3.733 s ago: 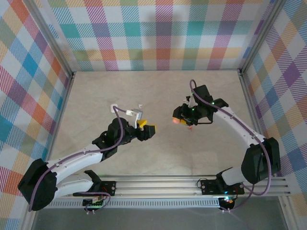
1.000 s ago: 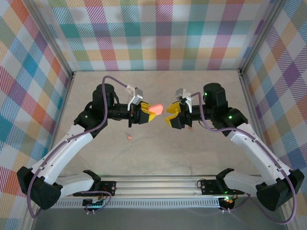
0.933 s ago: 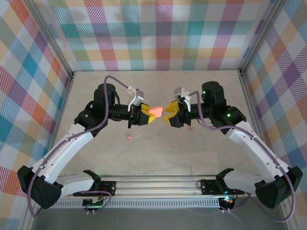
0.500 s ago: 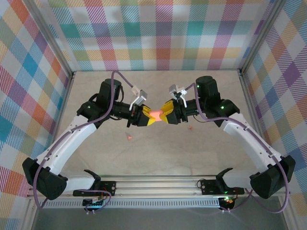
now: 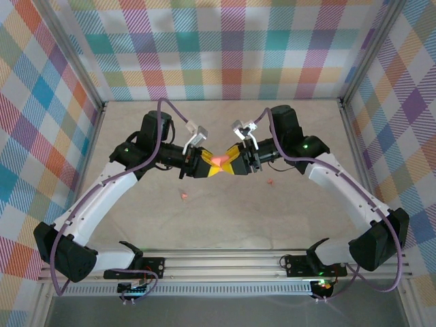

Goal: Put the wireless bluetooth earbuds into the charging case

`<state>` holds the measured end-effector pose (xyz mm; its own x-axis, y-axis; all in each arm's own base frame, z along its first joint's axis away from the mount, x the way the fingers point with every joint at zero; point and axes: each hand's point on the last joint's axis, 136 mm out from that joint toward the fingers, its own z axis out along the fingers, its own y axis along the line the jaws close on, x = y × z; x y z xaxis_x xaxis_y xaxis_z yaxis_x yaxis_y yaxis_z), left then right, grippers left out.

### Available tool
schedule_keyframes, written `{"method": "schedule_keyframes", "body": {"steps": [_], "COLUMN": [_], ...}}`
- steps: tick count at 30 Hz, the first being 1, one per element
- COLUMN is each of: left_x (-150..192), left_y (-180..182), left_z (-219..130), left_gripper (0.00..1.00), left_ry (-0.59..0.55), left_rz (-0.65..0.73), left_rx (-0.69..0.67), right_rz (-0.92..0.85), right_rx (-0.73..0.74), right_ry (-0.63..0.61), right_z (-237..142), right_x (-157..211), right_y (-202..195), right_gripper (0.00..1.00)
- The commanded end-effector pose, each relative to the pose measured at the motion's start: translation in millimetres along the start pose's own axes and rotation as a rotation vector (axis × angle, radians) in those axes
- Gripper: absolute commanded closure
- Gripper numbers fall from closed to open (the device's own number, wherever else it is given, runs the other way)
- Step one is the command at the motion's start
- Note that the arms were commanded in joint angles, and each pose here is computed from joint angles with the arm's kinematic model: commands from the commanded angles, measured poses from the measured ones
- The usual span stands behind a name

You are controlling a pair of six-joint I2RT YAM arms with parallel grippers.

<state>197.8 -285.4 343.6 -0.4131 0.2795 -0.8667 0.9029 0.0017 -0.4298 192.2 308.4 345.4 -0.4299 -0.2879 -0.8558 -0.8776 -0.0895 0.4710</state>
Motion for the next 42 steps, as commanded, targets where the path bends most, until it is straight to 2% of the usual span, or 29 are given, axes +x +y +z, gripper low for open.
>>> {"method": "schedule_keyframes", "body": {"steps": [1, 7, 10, 13, 15, 17, 21, 24, 30, 34, 40, 42], "left_x": [-14.4, -17.1, -22.6, -34.9, -39.8, -43.3, -45.7, -39.4, -33.1, -31.5, -22.2, -20.3], "left_y": [-4.8, 4.3, 18.2, 33.6, 41.2, 39.6, 22.1, 19.2, 1.3, 1.4, 4.4, 5.8], "left_z": [-2.9, -4.1, -12.1, -32.8, -51.4, -61.9, -50.1, -36.5, -13.9, -8.3, -4.3, -3.2], "left_gripper": [0.83, 0.78, 0.47, 0.27, 0.23, 0.23, 0.24, 0.26, 0.28, 0.40, 0.46, 0.61], "left_ry": [-0.029, -0.039, -0.097, -0.219, -0.303, -0.373, -0.418, -0.402, -0.348, -0.324, -0.306, -0.297], "left_rz": [0.030, 0.026, 0.067, 0.110, 0.088, 0.046, 0.007, -0.013, 0.036, 0.022, 0.007, 0.004], "left_rx": [0.024, -0.042, -0.182, -0.375, -0.471, -0.451, -0.245, -0.141, -0.050, -0.033, -0.040, -0.044], "right_rz": [-0.070, -0.042, -0.012, -0.035, -0.064, -0.094, -0.146, -0.161, -0.191, -0.179, -0.185, -0.186], "right_rx": [-0.050, -0.032, 0.009, 0.090, 0.144, 0.182, 0.176, 0.170, 0.156, 0.148, 0.169, 0.165], "right_ry": [-0.016, -0.035, -0.083, -0.149, -0.179, -0.201, -0.221, -0.223, -0.228, -0.220, -0.225, -0.227], "right_z": [2.2, 2.9, 2.8, -1.7, -6.3, -10.6, -12.4, -11.6, -11.4, -10.3, -12.6, -12.4], "right_x": [-3.9, -11.4, -16.6, -19.1, -19.5, -19.6, -16.7, -16.1, -20.1, -19.3, -20.4, -21.6], "right_y": [14.9, 10.4, 3.1, -5.1, -7.6, -7.5, -3.3, -3.3, -0.5, -0.9, -0.6, 0.0], "right_gripper": [0.71, 0.93, 0.96, 0.94, 0.94, 0.94, 0.94, 0.93, 0.93, 0.93, 0.93, 0.93]}}
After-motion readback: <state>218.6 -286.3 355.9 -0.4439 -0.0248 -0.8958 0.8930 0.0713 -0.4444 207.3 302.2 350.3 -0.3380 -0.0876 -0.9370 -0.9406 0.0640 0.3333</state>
